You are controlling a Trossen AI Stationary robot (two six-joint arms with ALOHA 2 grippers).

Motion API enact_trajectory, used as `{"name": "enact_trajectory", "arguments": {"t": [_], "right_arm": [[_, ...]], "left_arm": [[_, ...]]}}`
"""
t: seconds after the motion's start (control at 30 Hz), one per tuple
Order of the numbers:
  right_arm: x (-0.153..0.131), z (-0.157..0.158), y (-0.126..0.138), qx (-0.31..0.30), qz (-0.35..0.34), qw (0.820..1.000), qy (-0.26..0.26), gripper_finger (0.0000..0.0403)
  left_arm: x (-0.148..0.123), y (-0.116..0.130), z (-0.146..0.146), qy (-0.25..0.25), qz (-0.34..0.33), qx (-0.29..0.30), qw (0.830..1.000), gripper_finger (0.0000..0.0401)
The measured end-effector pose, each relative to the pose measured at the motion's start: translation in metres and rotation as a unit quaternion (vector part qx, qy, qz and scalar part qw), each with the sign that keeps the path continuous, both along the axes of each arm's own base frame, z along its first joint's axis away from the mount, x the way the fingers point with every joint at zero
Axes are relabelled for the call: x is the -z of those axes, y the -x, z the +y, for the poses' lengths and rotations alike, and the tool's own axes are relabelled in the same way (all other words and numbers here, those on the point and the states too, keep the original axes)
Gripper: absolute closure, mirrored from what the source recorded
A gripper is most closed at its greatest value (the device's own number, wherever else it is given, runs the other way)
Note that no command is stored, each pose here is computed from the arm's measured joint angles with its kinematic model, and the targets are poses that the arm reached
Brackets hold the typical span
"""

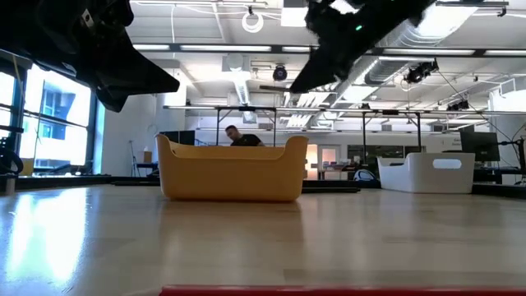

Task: Sort crayons/erasers/pens/pencils in bins
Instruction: Put the right gray crayon into the orange bin

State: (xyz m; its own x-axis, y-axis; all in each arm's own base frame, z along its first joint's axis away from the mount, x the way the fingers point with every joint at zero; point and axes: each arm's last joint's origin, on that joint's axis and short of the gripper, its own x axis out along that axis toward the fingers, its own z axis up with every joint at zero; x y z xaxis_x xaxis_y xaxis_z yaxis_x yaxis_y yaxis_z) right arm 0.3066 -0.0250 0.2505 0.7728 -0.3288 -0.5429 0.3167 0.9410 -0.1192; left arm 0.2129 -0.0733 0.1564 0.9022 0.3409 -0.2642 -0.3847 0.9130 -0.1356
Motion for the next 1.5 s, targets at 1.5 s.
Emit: {"name": "enact_trajectory", "arguments": {"t": [1.5], "right_arm": [[0.079, -0.248, -0.12, 0.089, 0.192, 0.972, -0.102, 0.0368]], "left_arm": [[-0.001, 0.0, 0.0, -0.016, 0.001, -0.004, 1.0, 0.0401]]}}
